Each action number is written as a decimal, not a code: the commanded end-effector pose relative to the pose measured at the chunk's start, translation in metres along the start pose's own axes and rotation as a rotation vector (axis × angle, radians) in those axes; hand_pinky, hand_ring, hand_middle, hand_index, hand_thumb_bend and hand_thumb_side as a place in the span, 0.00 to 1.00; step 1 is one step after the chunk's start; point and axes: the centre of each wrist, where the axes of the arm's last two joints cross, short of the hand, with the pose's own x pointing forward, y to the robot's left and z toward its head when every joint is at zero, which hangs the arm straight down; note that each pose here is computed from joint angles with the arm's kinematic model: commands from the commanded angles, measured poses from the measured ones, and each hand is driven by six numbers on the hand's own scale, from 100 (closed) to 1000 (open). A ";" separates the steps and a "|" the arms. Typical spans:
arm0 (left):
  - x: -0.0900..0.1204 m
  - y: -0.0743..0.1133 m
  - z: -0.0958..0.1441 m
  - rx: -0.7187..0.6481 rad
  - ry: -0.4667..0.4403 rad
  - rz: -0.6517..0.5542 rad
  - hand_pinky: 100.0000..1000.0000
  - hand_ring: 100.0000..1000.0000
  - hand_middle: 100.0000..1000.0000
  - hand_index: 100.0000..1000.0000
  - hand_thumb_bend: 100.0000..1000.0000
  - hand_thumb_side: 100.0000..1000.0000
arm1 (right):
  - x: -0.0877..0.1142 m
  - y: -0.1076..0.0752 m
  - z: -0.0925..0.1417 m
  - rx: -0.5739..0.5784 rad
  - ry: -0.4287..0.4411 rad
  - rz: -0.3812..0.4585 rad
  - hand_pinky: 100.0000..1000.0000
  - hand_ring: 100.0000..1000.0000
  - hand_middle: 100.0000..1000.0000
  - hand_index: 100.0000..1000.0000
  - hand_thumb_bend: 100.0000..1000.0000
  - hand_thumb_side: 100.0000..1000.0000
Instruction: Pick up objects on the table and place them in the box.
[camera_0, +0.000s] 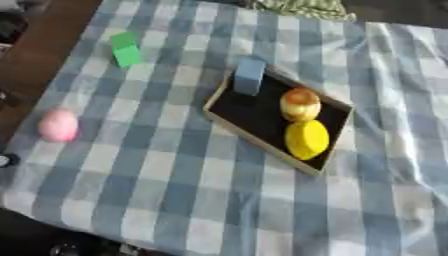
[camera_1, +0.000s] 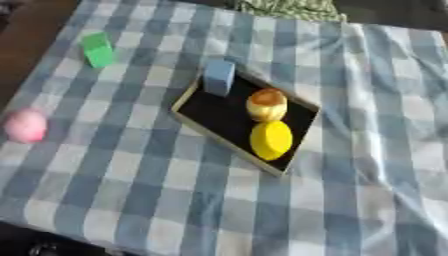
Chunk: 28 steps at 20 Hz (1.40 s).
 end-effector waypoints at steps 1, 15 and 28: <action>-0.003 0.004 -0.004 0.016 0.020 -0.022 0.83 0.76 0.72 0.82 0.48 0.00 | 0.006 -0.008 -0.004 -0.017 -0.024 0.009 0.78 0.81 0.64 0.73 0.00 0.10; 0.015 0.007 -0.029 0.038 -0.046 0.050 0.81 0.74 0.69 0.81 0.38 0.00 | 0.006 -0.002 -0.004 -0.008 -0.009 -0.028 0.78 0.81 0.62 0.72 0.00 0.12; 0.035 0.010 -0.034 0.071 -0.104 -0.048 0.75 0.65 0.57 0.58 0.23 0.00 | 0.003 0.000 0.002 -0.011 -0.001 -0.048 0.78 0.81 0.62 0.72 0.00 0.12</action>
